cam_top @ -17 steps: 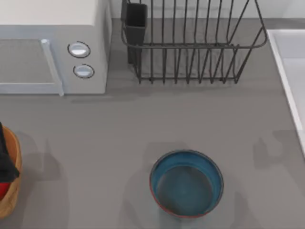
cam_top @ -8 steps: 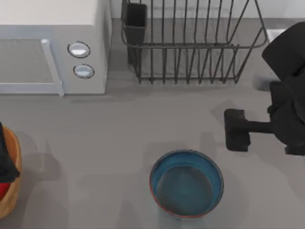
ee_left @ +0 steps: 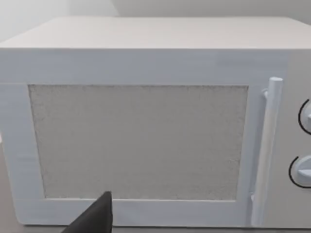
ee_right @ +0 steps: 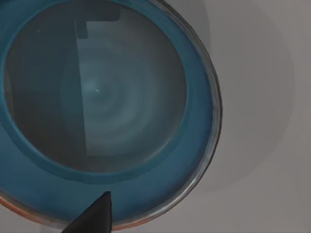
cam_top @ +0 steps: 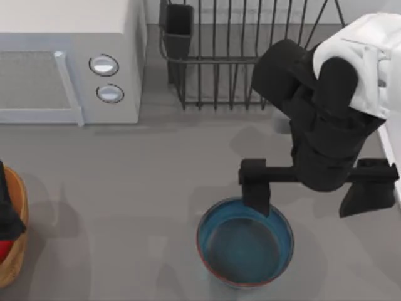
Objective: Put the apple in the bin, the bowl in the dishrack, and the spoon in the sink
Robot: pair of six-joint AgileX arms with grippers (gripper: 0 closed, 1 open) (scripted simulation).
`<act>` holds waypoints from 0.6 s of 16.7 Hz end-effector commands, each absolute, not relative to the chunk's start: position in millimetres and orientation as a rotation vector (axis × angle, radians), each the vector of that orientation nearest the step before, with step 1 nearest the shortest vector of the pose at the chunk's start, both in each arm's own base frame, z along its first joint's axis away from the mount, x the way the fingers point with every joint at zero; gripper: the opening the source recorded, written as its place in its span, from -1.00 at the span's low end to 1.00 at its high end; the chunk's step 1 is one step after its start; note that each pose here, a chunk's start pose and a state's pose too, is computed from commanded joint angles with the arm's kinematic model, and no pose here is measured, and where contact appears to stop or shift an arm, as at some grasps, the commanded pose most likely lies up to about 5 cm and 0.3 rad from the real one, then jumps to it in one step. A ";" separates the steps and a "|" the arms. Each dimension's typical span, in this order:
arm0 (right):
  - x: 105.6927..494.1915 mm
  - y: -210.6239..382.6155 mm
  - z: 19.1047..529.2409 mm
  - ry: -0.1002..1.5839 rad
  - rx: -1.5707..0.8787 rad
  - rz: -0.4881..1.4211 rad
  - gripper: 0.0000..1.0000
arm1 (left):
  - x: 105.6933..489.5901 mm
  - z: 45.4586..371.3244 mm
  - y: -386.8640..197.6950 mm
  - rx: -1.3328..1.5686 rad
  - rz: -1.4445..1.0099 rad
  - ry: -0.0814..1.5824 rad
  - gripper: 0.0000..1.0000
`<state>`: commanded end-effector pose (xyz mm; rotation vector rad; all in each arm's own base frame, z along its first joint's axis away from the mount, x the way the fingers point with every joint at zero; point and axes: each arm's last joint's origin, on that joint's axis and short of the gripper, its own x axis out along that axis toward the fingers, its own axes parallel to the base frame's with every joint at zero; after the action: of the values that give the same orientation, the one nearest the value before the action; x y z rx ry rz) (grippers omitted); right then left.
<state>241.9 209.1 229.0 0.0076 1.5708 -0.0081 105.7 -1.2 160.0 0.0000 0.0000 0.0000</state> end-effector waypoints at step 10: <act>245.4 210.9 185.0 1.569 0.008 -0.007 1.00 | 105.7 160.0 -1.2 0.000 0.000 0.000 1.00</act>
<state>245.4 210.9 185.0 0.0085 1.5693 -0.0069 105.7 -1.2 160.0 0.0000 0.0000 0.0000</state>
